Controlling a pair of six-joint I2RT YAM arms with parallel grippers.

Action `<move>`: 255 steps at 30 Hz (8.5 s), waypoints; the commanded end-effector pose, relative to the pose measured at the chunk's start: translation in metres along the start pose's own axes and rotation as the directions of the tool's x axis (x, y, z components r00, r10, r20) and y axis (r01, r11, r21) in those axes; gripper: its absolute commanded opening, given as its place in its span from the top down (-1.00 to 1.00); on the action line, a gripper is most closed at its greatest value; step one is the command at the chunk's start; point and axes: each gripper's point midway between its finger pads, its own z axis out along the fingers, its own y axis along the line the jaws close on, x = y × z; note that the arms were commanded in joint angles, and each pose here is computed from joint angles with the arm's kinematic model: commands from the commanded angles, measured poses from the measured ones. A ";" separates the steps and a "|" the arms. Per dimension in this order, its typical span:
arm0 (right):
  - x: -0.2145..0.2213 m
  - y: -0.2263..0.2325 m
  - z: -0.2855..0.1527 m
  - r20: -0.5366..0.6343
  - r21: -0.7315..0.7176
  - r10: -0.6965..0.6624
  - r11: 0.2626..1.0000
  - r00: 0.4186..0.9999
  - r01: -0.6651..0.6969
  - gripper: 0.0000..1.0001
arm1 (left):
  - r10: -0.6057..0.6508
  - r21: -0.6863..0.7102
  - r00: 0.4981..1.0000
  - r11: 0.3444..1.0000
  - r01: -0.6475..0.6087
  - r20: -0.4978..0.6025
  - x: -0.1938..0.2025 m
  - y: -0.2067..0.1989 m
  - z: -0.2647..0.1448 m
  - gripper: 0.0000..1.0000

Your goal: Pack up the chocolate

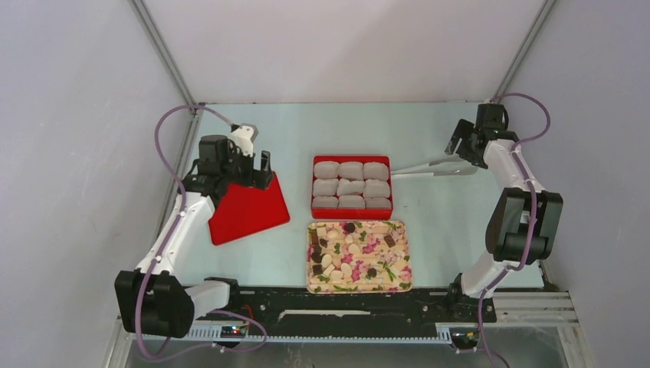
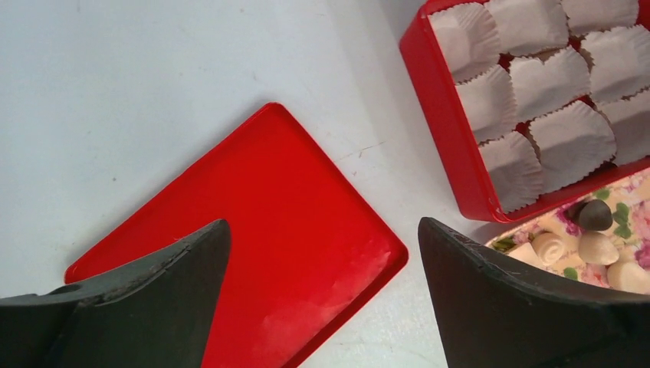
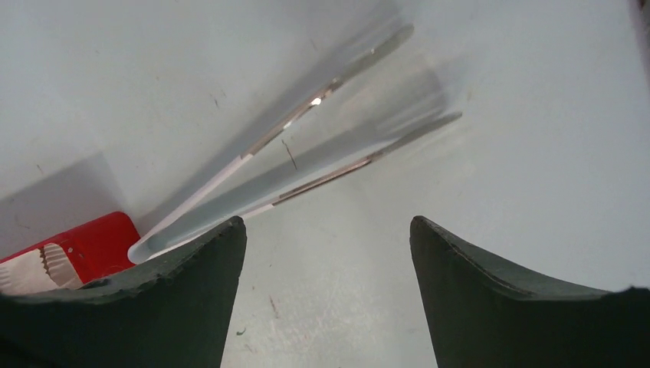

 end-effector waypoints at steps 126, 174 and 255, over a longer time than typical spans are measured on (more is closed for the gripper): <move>0.036 0.023 -0.005 -0.080 -0.449 -0.215 0.879 0.973 0.157 1.00 | 0.623 0.379 0.748 0.651 -0.658 0.228 -0.035 -0.200 0.012 -0.80; 0.139 0.076 -0.156 0.366 -0.292 -0.920 0.027 0.137 0.956 1.00 | 0.692 0.589 0.446 0.037 -0.808 0.568 -0.007 -0.373 0.006 0.00; 0.138 0.122 -0.228 0.401 -0.887 -0.458 0.020 0.793 0.461 -0.87 | 0.286 0.905 0.859 -0.098 -0.414 0.424 0.005 -0.317 -0.082 1.00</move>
